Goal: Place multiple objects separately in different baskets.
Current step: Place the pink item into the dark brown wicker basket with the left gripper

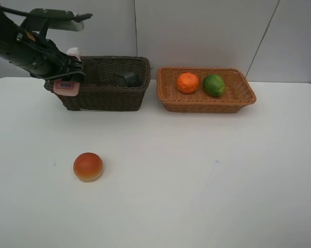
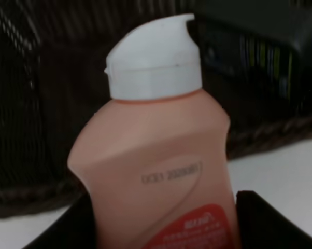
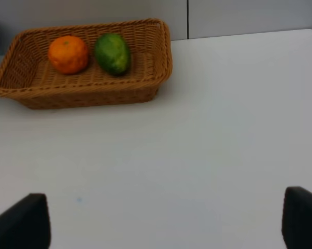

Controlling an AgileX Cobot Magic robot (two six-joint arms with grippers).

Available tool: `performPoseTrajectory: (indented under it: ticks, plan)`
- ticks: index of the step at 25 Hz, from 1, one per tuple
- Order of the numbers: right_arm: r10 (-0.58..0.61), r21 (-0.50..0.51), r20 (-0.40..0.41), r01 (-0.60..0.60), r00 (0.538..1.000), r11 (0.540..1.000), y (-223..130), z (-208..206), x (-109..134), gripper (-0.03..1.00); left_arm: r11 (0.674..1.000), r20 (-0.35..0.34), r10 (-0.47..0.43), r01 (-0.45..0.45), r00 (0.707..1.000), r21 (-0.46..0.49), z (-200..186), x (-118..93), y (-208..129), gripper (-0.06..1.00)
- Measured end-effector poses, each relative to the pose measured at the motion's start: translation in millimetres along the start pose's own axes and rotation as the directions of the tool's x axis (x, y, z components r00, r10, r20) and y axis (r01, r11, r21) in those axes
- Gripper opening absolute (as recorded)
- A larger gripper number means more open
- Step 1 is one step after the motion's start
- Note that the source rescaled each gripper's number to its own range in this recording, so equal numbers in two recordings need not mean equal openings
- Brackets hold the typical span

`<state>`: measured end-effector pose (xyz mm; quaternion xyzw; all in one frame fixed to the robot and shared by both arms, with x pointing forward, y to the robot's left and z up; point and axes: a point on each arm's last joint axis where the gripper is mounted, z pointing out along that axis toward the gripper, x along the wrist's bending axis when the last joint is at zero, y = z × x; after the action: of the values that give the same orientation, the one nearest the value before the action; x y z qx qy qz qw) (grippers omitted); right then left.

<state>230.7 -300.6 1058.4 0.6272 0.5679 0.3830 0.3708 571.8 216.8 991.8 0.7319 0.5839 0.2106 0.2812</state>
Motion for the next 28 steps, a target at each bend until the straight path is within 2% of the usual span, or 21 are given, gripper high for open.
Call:
performPoseTrajectory:
  ticks: [5,8,13,22,28]
  plan:
    - [0.000,0.000,0.000,0.000,1.000,1.000,0,0,0,0.96,0.970,-0.002,0.015,-0.015,1.000,-0.241,0,0,21,0.67]
    - [0.000,0.000,0.000,0.000,1.000,1.000,0,0,0,0.96,0.948,-0.002,0.022,-0.021,1.000,-0.319,9,0,26,0.67]
    - [0.000,0.000,0.000,0.000,1.000,1.000,0,0,0,0.96,0.927,-0.010,0.089,-0.086,0.996,-0.365,36,-2,23,0.67]
    - [0.000,0.000,0.001,0.000,1.000,1.000,0,0,0,0.96,0.905,0.050,0.117,-0.086,0.992,-0.416,73,-8,11,0.67]
    - [0.000,0.000,0.001,0.000,1.000,1.000,0,0,0,0.96,0.860,0.086,0.178,-0.113,0.980,-0.497,92,-13,4,0.67]
